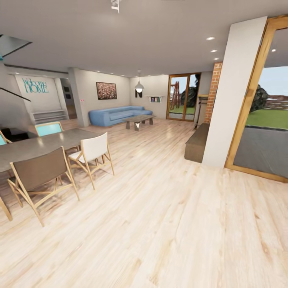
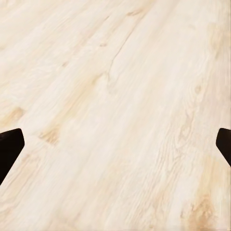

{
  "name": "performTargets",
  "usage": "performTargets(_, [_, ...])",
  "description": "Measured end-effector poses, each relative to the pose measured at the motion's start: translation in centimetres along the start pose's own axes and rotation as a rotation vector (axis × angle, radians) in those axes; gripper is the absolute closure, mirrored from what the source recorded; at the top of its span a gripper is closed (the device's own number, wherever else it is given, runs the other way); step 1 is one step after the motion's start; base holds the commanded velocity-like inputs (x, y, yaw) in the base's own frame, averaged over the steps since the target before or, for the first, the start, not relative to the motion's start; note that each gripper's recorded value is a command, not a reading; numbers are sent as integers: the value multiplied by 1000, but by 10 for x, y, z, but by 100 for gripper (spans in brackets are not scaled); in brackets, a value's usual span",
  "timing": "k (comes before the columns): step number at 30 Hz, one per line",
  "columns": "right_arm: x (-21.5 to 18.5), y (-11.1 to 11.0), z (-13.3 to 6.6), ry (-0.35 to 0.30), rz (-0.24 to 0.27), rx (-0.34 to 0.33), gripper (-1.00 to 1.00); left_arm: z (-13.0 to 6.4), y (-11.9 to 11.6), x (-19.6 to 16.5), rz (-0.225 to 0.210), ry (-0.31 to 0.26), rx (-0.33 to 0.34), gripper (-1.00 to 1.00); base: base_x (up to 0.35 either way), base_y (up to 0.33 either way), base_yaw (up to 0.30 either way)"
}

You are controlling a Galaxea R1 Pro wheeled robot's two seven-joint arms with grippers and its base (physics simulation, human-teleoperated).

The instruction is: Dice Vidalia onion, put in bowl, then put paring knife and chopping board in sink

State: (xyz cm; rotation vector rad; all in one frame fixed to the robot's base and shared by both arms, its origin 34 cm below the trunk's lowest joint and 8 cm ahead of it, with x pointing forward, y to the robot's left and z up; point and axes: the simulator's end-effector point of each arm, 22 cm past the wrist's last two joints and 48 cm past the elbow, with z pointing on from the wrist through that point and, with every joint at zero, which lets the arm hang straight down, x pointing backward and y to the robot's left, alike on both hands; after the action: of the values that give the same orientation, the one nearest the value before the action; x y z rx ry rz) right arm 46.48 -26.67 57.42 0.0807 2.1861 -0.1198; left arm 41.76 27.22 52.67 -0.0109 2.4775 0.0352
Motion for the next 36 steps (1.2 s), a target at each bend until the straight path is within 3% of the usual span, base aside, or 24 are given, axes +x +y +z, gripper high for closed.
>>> performTargets(23, [-5,1,0,-13,1,-2,-100,-1,-1,4,1,4,2,-100,0,0,-230])
performTargets(30, [-3,1,-1,-8,0,-3,-100,-2,-1,-4,1,-57,2,-100,0,0,-203])
performTargets(36, [-3,1,-1,-9,0,-3,-100,-3,-2,-3,1,-71,2,-100,0,0,-177])
